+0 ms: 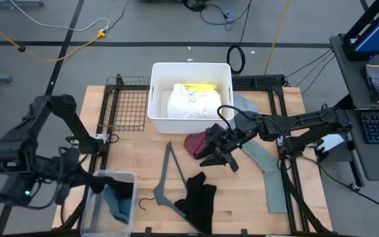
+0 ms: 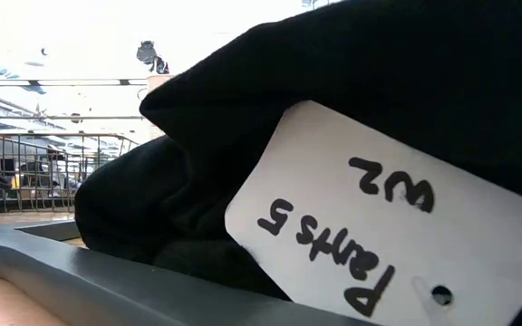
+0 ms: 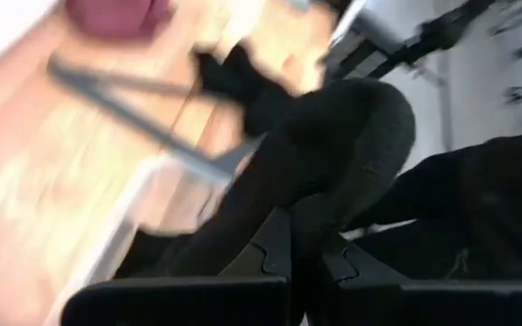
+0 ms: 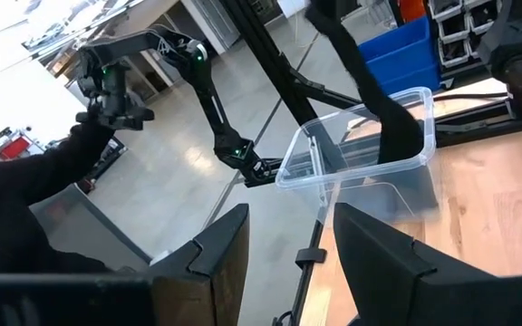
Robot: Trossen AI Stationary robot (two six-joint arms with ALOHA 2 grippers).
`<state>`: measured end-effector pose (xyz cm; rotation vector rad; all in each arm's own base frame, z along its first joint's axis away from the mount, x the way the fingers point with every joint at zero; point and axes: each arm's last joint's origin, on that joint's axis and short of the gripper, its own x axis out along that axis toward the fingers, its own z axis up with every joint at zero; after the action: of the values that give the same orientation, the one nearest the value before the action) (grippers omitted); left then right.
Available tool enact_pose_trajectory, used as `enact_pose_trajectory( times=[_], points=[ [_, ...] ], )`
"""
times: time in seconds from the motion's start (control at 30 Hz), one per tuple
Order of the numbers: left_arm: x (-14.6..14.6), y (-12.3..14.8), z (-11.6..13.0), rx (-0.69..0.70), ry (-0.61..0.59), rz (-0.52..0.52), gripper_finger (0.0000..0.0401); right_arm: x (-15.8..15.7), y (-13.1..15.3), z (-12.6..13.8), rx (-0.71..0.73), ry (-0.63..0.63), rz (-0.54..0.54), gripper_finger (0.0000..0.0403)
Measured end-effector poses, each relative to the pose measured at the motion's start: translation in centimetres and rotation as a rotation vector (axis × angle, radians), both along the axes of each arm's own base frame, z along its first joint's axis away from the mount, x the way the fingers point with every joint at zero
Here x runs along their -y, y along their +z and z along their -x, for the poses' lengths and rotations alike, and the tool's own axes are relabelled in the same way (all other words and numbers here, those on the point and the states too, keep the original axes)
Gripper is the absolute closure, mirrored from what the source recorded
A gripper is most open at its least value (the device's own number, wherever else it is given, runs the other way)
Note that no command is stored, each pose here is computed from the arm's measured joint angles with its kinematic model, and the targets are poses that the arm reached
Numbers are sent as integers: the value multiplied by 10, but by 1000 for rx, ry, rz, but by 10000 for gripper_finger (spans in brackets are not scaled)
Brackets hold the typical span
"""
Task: Pick & Place Cloths
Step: Put the black sock into the transparent bin
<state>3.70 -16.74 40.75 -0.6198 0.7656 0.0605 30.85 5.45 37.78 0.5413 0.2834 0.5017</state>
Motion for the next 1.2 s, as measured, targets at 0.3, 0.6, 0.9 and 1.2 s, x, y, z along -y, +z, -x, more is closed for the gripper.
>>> enact_pose_trajectory(
  times=[0.3,0.6,0.9,1.2],
  points=[
    [5,-38,-5,-293,207,76,401,0,0,0,2,0,2,248],
    [6,-56,-18,-429,395,156,400,0,0,0,2,0,3,248],
    [9,-71,-37,-580,514,268,400,0,0,0,6,1,11,248],
    [16,-93,-62,-587,591,386,399,0,-1,0,6,4,31,248]
  ],
)
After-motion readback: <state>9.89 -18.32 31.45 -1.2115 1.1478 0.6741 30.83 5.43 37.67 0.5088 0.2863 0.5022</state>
